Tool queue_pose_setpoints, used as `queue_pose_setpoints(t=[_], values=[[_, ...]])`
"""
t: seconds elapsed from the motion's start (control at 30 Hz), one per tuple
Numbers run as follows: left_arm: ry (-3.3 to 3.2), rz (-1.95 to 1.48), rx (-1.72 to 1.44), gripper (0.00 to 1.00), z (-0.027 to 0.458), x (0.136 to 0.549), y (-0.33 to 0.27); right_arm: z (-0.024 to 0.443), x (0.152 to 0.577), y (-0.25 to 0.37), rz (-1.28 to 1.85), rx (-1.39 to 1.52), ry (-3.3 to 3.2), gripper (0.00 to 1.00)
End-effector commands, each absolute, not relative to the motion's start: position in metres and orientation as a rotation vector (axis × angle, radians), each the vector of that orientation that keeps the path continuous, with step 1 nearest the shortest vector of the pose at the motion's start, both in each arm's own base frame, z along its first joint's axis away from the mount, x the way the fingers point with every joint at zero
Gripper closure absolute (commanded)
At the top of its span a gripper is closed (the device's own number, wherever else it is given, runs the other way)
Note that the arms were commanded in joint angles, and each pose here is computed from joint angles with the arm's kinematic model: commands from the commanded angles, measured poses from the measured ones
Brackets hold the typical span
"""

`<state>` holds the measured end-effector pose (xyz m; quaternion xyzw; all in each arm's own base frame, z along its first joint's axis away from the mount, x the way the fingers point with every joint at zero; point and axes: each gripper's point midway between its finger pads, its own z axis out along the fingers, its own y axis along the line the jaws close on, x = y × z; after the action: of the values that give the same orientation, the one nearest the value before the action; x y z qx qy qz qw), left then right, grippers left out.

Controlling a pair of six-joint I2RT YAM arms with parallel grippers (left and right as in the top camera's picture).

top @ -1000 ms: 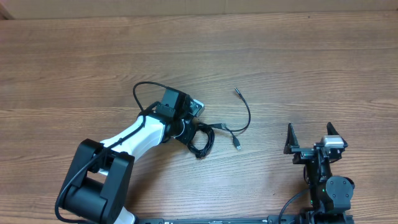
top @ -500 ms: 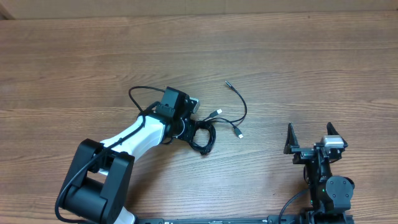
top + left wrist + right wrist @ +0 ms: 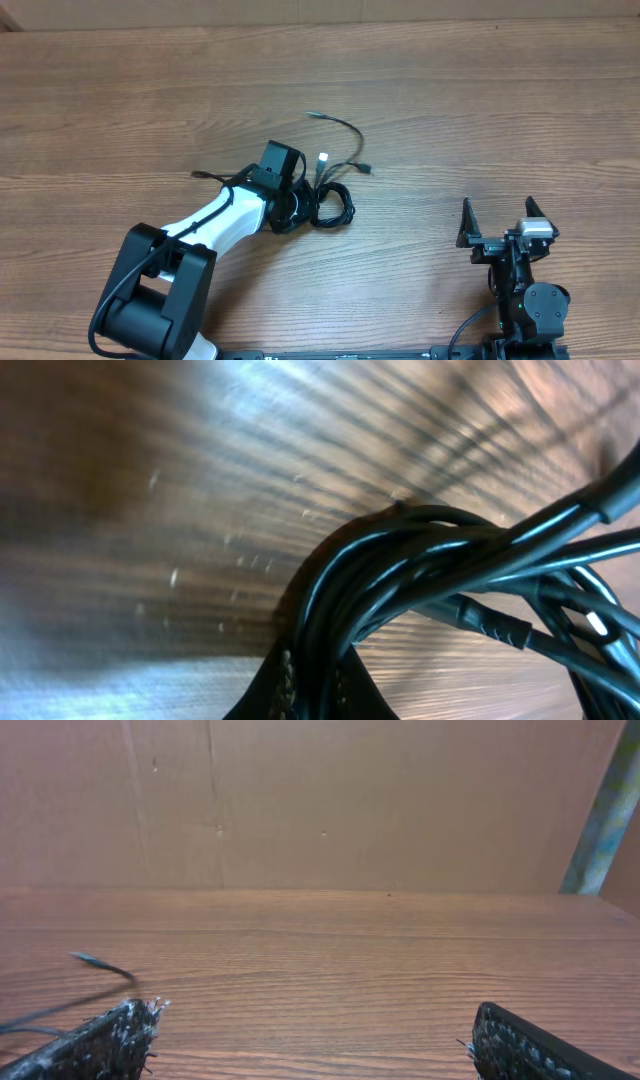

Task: Untangle cables

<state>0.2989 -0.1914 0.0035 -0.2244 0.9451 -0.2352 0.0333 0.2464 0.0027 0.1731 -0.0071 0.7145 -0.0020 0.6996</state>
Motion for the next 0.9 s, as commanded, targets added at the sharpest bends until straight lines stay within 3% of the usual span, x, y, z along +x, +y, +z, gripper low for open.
queue_pose_setpoints(t=[0.0, 0.43, 0.5, 0.57, 0.73, 0.87], values=[[2.879, -0.744, -1.132, 0.96, -0.003, 0.288, -0.19, 0.17, 0.247, 0.003, -0.009, -0.019, 1.592, 0.0], [2.872, -0.782, -0.577, 0.96, 0.049, 0.328, -0.207, 0.17, 0.247, 0.003, -0.009, -0.019, 1.592, 0.0], [2.881, -0.741, -0.414, 0.88, 0.056, 0.33, -0.206, 0.17, 0.247, 0.003, -0.009, -0.019, 1.592, 0.0], [2.903, -0.62, -0.285, 0.72, 0.062, 0.331, -0.196, 0.17, 0.247, 0.003, -0.009, -0.019, 1.592, 0.0], [2.975, -0.308, -0.307, 0.67, 0.071, 0.322, -0.16, 0.17, 0.247, 0.003, -0.009, -0.019, 1.592, 0.0], [3.019, -0.134, -0.329, 0.69, 0.083, 0.312, -0.14, 0.17, 0.247, 0.003, -0.009, -0.019, 1.592, 0.0]])
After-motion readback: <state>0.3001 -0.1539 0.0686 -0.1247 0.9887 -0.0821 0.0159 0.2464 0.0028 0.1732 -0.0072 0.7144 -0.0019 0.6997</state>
